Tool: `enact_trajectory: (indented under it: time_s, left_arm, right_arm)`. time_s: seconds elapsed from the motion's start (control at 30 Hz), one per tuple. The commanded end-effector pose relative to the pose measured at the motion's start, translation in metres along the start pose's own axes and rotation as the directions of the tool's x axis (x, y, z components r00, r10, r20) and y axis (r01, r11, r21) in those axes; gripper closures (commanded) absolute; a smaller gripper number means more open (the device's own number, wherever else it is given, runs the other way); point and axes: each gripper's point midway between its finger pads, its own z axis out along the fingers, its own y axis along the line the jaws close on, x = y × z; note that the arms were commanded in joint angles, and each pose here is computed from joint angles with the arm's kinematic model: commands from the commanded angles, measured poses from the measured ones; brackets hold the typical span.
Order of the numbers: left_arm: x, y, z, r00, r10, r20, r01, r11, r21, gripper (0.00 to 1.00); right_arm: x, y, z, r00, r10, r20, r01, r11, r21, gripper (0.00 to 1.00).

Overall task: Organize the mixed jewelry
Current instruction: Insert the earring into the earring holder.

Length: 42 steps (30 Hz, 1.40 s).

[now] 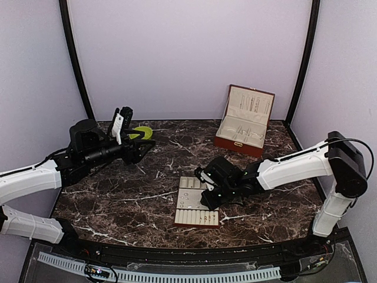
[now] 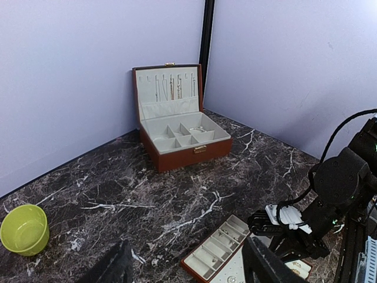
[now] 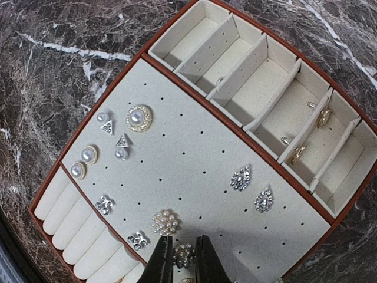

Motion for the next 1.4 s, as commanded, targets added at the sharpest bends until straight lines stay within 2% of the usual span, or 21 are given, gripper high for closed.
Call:
enact_trajectory:
  time_s: [0.0,0.33,0.7,0.8,0.97,1.17,1.37]
  left_arm:
    - [-0.002,0.0,-0.001,1.0,0.013,0.009,-0.013,1.0,0.006,0.34]
    - [0.001,0.0,0.001,1.0,0.014,0.002,-0.014,1.0,0.005,0.34]
    - [0.001,0.001,0.001,1.0,0.015,0.0,-0.015,1.0,0.002,0.34]
    - [0.001,0.001,0.0,1.0,0.017,0.001,-0.017,1.0,0.0,0.34]
    - [0.001,0.002,0.0,1.0,0.017,0.003,-0.017,1.0,-0.006,0.34]
    - [0.001,0.002,0.0,1.0,0.013,0.001,-0.013,1.0,-0.003,0.34]
    - [0.0,0.001,-0.001,1.0,0.012,0.003,-0.012,1.0,-0.002,0.34]
  right_arm:
    - [0.004,0.002,0.003,0.999,-0.026,-0.019,0.026,1.0,-0.001,0.87]
    - [0.001,0.017,-0.005,0.999,-0.048,-0.007,0.048,0.996,-0.077,0.75]
    - [-0.02,0.009,-0.021,0.998,-0.023,0.053,0.023,1.0,-0.005,0.52]
    - [-0.026,0.009,-0.027,0.997,-0.009,0.074,0.009,1.0,-0.003,0.49]
    - [-0.033,0.012,-0.036,0.995,0.011,0.101,-0.01,1.0,-0.016,0.55]
    - [-0.027,0.008,-0.034,0.996,0.032,0.086,-0.032,0.999,0.0,0.72]
    - [-0.017,0.009,-0.025,0.998,0.039,0.053,-0.038,0.999,-0.021,0.81]
